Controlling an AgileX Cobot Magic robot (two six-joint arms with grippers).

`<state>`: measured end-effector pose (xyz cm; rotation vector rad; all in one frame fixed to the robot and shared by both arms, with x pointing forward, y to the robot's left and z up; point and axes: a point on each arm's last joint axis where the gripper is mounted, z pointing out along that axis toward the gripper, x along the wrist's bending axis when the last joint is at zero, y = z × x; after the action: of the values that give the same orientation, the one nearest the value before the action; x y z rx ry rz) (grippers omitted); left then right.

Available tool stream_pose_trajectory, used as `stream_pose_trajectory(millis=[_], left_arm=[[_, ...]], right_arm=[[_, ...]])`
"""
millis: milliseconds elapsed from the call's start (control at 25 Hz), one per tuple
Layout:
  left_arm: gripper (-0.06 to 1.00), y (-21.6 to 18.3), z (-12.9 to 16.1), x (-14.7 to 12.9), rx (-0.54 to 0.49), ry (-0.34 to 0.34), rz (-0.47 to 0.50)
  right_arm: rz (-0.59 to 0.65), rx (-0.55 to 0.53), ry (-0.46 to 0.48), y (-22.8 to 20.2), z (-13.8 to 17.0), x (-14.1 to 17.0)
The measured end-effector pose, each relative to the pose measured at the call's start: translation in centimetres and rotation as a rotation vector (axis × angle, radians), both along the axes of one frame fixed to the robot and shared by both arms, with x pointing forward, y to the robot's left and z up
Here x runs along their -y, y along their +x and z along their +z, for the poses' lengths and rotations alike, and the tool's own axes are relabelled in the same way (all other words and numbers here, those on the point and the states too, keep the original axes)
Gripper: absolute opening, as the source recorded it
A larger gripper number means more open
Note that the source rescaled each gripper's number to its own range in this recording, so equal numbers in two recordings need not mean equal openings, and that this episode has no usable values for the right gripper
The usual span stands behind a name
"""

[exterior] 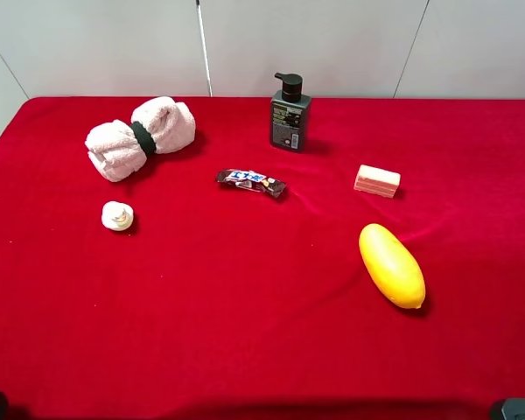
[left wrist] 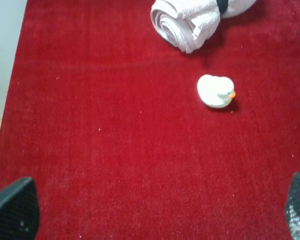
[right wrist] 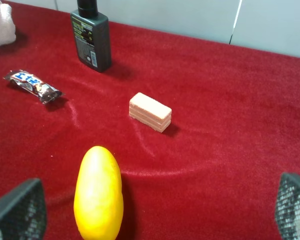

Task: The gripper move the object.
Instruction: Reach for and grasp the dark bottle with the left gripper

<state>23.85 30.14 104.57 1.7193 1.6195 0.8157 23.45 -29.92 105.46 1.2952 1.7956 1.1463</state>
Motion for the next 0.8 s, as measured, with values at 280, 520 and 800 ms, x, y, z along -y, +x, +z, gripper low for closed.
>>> stream_pose_trajectory(millis=[280, 520, 800], left_arm=[[0.97, 2.9, 1.7, 0.1, -0.087, 0.063, -0.050], [0.97, 6.5, 2.8, 0.4, -0.161, 0.109, -0.118], [0.97, 11.2, 4.1, 0.7, -0.268, 0.179, -0.205]], right_arm=[[0.000, 0.000, 0.000, 0.0, 0.0, 0.0], [0.000, -0.001, 0.000, 0.0, 0.0, 0.0], [0.000, -0.001, 0.000, 0.0, 0.0, 0.0]])
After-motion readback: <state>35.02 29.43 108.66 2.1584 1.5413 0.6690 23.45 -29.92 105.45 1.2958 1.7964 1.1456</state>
